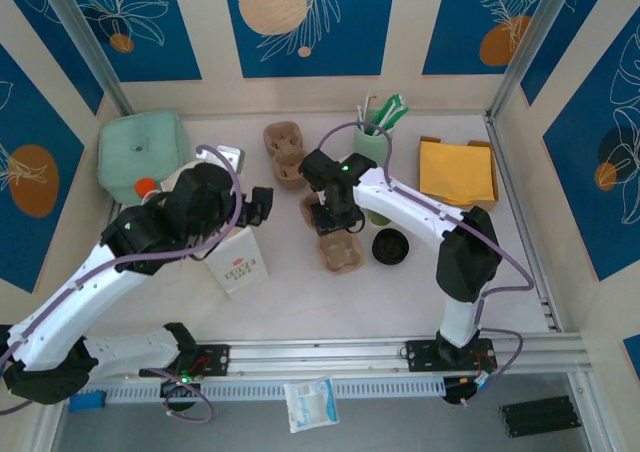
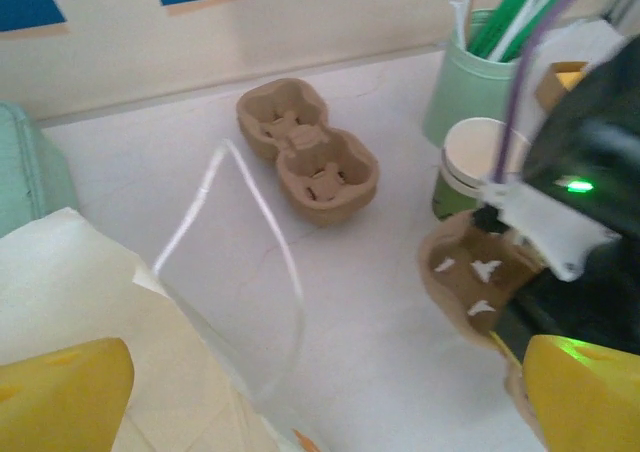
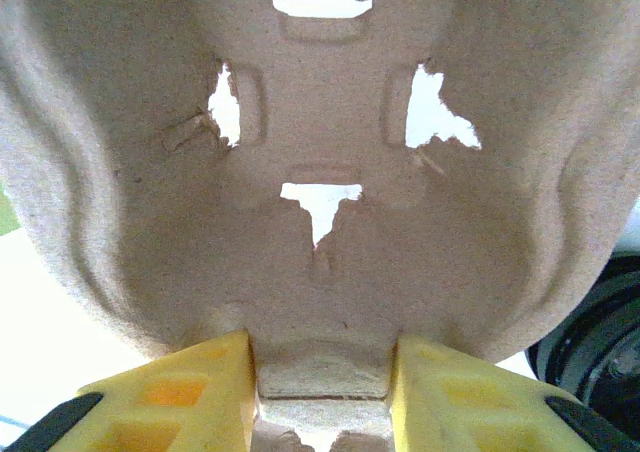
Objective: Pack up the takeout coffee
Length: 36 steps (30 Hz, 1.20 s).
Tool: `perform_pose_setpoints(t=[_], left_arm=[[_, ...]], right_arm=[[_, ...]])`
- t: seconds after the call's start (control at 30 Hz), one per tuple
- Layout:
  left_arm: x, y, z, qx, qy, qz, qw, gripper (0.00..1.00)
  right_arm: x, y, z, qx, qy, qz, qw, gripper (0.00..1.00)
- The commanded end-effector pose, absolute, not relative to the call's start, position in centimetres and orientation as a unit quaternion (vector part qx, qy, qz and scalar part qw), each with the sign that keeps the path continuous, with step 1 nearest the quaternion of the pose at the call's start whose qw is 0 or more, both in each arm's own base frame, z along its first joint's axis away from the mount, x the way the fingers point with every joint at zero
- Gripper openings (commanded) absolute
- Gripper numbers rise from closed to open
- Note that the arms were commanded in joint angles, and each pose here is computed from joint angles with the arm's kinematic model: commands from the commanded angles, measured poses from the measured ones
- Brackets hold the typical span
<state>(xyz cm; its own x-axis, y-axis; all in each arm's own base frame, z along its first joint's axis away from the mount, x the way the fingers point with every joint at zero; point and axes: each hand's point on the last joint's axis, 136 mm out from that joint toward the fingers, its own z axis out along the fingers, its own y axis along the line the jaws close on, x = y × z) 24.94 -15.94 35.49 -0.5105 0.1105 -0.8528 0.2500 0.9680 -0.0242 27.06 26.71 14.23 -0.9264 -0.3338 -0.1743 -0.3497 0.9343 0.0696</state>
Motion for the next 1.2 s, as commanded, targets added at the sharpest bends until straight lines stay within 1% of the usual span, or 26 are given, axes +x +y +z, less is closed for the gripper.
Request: perform_pose_setpoints(t=[0.0,0.17,0.23,0.57,0.7,0.8,0.93,1.0,1.03,1.07,1.17], left_arm=[[26.1,-16.0,35.9,0.112,0.867,-0.084,0.478,1.0],[28.3,-16.1,34.2,0.107,0.879,-0.078,0.458,1.0],[29.1,-16.2,33.7,0.107,0.881,-0.078,0.455,0.98],[31.2,-17.7,31.9,0.117,0.889,-0.08,0.435,0.77],[31.6,-18.7,31.7,0.124,0.889,-0.097,0.43,0.62],[31.6,-19.5,32.3,0.126,0.885,-0.119,0.431,0.44],[31.5,-20.7,33.4,0.125,0.879,-0.158,0.432,0.18],[31.3,-21.6,34.0,0.127,0.875,-0.181,0.431,0.07],[31.3,-22.0,34.3,0.127,0.873,-0.193,0.429,0.04],[31.1,-22.4,34.6,0.128,0.87,-0.205,0.429,0.03],[30.9,-23.7,35.3,0.129,0.864,-0.231,0.428,0.03]], right_arm=[[26.6,26.3,16.4,-0.163,0.98,0.073,0.09,0.37],[26.4,25.5,17.2,-0.156,0.979,0.086,0.097,0.37],[26.3,25.1,17.5,-0.152,0.979,0.089,0.101,0.37],[26.4,23.1,18.3,-0.135,0.979,0.107,0.112,0.37],[26.4,22.4,19.1,-0.129,0.977,0.116,0.121,0.37],[26.4,21.8,19.6,-0.124,0.977,0.12,0.127,0.37],[26.5,21.0,20.2,-0.117,0.976,0.126,0.135,0.37],[26.5,20.8,20.6,-0.113,0.975,0.131,0.138,0.37],[26.6,20.6,20.8,-0.111,0.975,0.133,0.14,0.37],[26.7,20.5,21.0,-0.11,0.974,0.136,0.143,0.37],[27.0,20.2,21.7,-0.104,0.973,0.142,0.15,0.37]])
